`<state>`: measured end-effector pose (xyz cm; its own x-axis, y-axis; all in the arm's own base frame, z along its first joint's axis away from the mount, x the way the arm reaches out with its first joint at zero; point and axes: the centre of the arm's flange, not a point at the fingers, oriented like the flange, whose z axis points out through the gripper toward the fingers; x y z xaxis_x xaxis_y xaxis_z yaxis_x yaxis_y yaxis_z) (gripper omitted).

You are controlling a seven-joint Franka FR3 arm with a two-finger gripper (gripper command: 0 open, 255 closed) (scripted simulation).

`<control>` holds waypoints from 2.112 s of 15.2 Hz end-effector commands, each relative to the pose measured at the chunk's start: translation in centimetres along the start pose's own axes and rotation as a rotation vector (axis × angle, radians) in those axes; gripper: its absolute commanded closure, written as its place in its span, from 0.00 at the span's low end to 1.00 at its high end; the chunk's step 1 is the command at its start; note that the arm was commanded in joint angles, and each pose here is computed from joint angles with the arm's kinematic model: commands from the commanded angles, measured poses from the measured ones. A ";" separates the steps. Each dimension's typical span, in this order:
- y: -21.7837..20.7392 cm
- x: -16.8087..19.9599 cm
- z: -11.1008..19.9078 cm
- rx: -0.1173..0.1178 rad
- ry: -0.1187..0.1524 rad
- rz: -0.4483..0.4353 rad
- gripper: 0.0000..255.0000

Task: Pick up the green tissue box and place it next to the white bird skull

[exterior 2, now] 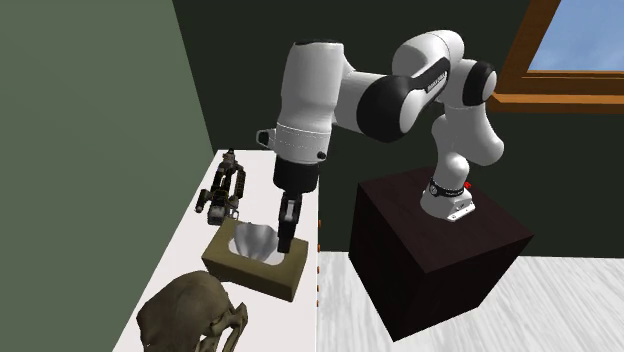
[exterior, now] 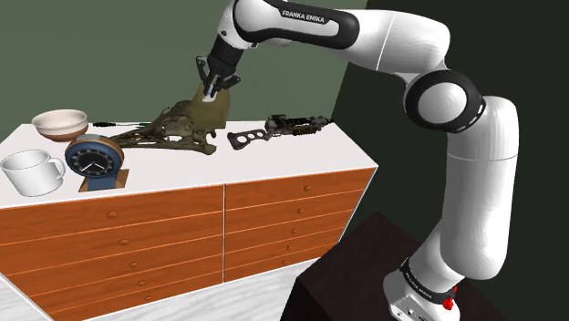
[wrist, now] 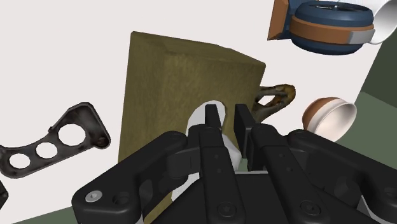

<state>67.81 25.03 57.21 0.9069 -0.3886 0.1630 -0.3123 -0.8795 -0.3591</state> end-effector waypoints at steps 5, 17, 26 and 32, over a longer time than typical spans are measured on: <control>1.2 -0.5 3.0 0.000 0.001 0.000 1.00; 3.5 -1.5 8.8 0.000 0.001 0.000 1.00; 5.2 -2.3 13.2 0.000 0.001 0.000 1.00; 6.4 -2.8 16.1 0.000 0.001 0.000 1.00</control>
<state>67.75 25.10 40.40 0.9077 -0.3867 0.1628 -0.3103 -0.8799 -0.3599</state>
